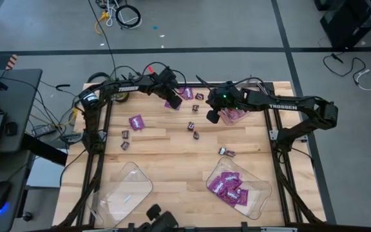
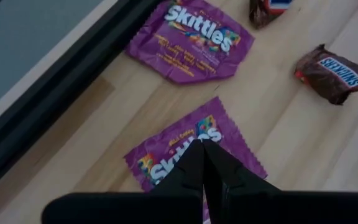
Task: Sort candy
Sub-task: Put the violet candy into the bottom right transparent bin
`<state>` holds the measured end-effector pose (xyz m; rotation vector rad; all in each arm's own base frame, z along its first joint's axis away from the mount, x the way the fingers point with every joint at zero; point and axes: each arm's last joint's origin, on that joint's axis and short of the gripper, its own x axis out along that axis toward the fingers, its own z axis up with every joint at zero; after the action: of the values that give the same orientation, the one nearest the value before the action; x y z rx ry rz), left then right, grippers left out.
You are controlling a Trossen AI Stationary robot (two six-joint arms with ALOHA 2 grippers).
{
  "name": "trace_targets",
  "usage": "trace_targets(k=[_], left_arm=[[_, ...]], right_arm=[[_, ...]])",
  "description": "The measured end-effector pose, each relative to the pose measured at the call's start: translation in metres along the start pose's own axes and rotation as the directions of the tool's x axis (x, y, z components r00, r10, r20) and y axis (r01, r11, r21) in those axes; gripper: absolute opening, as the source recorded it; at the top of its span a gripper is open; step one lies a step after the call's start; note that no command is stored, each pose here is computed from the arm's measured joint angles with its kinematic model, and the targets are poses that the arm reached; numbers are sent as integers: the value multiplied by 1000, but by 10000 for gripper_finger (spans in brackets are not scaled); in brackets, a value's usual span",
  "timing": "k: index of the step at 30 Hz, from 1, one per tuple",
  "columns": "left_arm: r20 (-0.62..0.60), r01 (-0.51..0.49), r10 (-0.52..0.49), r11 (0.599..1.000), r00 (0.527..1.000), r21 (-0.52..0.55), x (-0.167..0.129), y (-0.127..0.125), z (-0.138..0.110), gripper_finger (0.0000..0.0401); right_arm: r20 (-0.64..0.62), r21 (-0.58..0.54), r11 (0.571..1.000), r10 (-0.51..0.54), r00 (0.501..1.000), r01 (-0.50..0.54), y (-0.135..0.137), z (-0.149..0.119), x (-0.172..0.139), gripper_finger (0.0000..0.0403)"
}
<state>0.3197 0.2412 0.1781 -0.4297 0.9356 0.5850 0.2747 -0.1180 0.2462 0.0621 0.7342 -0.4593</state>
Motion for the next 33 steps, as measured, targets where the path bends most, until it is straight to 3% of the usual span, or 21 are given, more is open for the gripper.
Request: trace_targets(k=[33], left_arm=[[10, -41, 41, 999, 999, -36, 0, 29, 2, 1]], right_arm=[[-35, -11, 1000, 2, 999, -3, 0, -3, 0, 0]])
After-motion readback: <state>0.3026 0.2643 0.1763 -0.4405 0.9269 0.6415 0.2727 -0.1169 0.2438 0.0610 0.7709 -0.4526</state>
